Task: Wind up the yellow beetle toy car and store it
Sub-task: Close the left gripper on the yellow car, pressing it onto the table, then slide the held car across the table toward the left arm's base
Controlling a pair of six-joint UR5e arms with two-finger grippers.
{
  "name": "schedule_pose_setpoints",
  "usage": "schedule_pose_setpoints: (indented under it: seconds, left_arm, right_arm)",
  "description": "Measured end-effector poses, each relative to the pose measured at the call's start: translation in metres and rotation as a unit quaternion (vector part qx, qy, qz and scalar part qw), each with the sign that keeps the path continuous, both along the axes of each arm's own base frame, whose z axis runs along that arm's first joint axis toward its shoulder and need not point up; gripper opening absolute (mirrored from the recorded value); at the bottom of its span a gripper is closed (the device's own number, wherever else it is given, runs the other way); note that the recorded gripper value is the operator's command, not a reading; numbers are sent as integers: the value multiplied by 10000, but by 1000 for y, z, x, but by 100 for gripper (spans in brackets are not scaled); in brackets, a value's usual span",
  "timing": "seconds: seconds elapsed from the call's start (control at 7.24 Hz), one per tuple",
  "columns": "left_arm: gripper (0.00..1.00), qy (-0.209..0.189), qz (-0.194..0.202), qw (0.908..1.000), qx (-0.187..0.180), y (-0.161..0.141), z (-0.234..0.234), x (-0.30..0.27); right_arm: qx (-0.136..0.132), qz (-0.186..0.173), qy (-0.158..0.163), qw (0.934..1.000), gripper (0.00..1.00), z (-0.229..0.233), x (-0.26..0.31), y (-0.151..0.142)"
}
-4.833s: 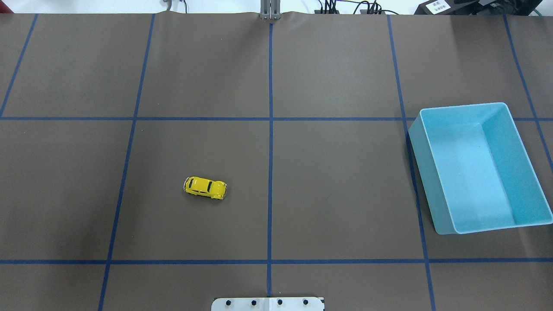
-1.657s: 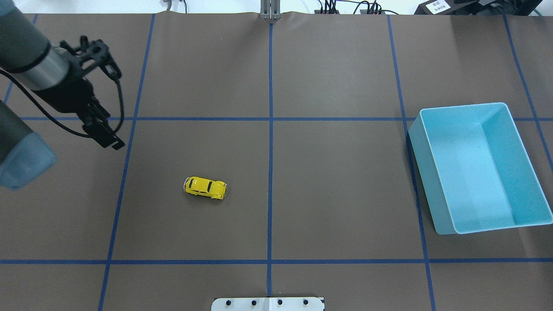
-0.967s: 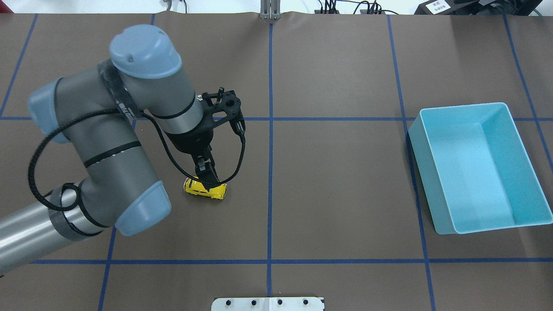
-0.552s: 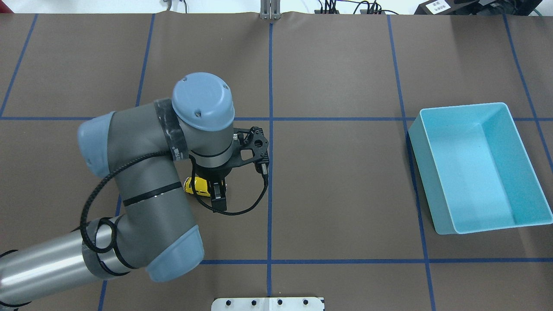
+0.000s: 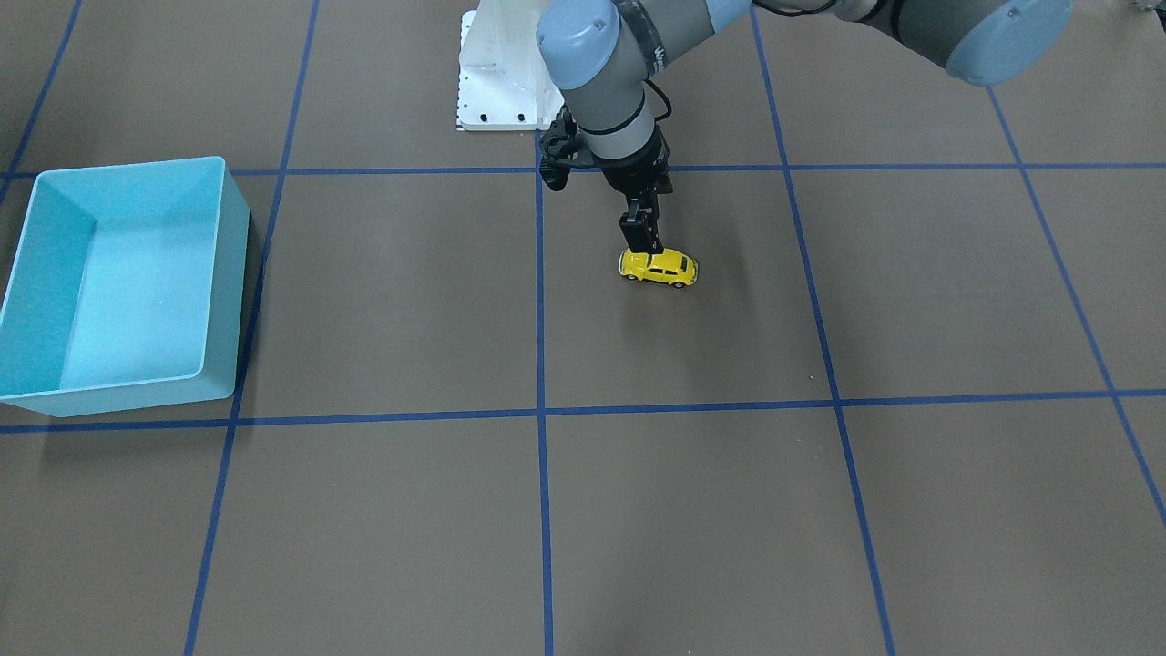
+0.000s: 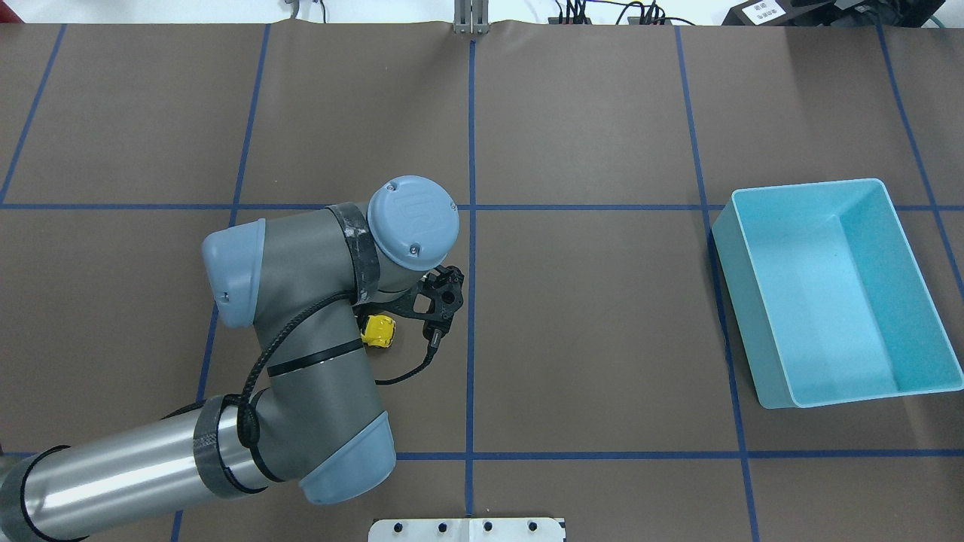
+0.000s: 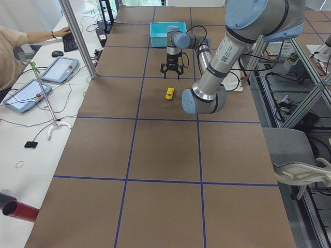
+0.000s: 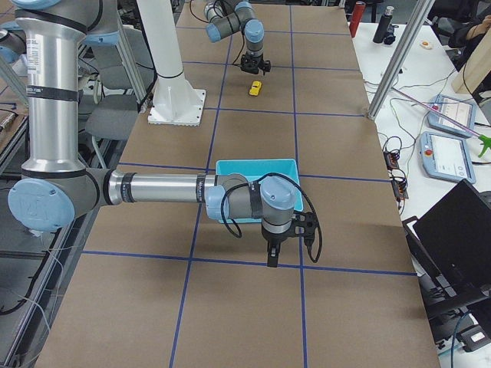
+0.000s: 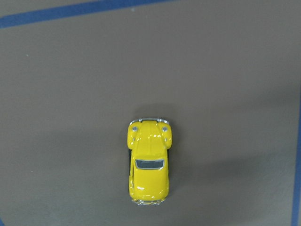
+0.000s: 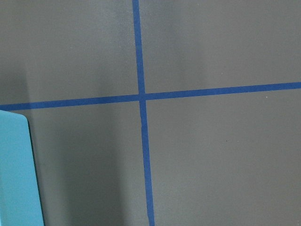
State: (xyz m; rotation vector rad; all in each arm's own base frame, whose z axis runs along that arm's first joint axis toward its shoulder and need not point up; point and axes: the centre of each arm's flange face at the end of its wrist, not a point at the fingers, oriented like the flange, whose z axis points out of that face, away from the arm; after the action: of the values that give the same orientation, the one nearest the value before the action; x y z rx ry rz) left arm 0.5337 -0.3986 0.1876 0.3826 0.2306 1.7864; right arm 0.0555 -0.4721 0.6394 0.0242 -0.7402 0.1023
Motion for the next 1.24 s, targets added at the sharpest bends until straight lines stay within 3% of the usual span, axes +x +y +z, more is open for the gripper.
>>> schedule_pose_setpoints:
  seconds: [0.28,0.55,1.24]
  left_arm:
    - [100,-150,-358,9991,-168,-4,13,16]
    - [100,-28,-695,9972,-274,-5,22,36]
    - [100,47,-631,9979,-133,13,42,73]
  right_arm:
    - [-5,-1,3,10000,100,1,0,0]
    - [12,-4,7,10000,100,-1,0,-1]
    - [58,-4,13,10000,100,-5,0,-3]
